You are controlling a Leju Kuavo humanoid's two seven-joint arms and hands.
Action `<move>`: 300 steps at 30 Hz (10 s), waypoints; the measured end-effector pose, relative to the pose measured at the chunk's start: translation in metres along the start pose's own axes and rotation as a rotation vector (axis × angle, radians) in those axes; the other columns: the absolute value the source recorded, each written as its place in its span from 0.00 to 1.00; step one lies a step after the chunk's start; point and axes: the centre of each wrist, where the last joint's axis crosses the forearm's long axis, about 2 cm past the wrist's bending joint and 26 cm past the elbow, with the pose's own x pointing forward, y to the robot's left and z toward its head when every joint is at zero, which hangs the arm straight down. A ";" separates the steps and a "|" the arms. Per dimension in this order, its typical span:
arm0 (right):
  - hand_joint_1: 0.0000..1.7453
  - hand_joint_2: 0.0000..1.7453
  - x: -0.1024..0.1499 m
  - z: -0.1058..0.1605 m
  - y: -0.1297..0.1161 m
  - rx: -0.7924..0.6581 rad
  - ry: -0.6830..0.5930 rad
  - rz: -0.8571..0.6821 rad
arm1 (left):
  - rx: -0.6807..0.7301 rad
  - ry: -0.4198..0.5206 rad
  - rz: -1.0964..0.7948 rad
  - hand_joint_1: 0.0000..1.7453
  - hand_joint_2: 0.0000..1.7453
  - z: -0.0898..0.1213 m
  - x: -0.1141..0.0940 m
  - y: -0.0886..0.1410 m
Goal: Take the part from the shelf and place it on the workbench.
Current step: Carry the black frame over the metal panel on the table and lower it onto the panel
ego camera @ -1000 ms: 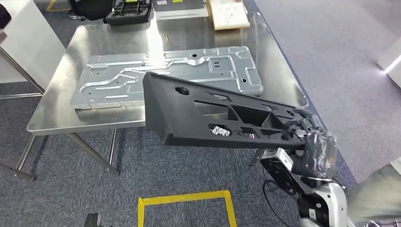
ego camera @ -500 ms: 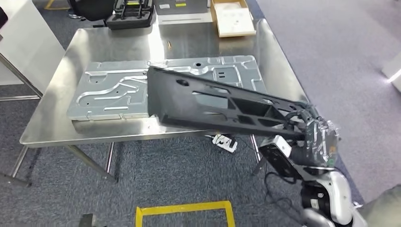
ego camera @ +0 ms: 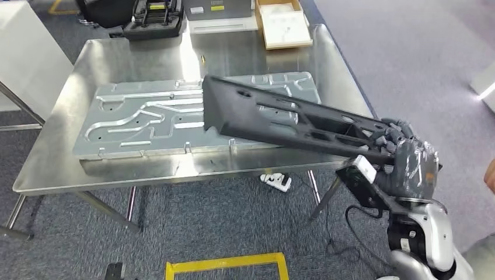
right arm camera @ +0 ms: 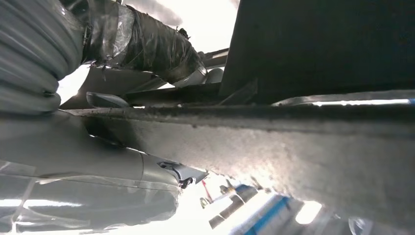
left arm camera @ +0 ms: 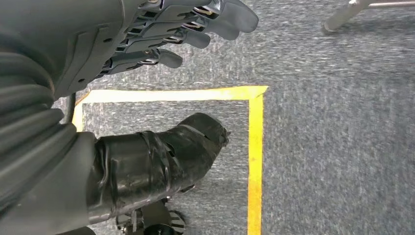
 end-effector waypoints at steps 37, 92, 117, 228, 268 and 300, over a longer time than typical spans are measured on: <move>1.00 1.00 0.020 -0.004 0.007 0.112 -0.262 -0.093 | 0.005 -0.018 -0.045 0.00 1.00 -0.005 0.008 0.004; 1.00 1.00 0.043 0.012 0.041 0.313 -0.231 0.262 | -0.056 -0.013 -0.054 0.00 1.00 -0.006 0.010 0.011; 1.00 1.00 0.034 -0.012 0.047 0.324 -0.160 0.254 | -0.070 -0.012 -0.066 0.00 1.00 -0.009 0.016 0.010; 0.00 0.00 0.099 -0.080 0.016 -0.018 -0.283 0.125 | 0.047 0.133 -0.126 0.00 0.00 -0.004 0.007 -0.001; 0.00 0.00 0.073 -0.071 0.012 0.010 -0.230 0.154 | 0.088 0.111 -0.124 0.00 0.00 0.001 -0.001 -0.002; 0.00 0.00 0.059 -0.067 0.014 0.050 -0.245 0.156 | 0.127 0.147 -0.122 0.00 0.00 0.001 -0.001 -0.002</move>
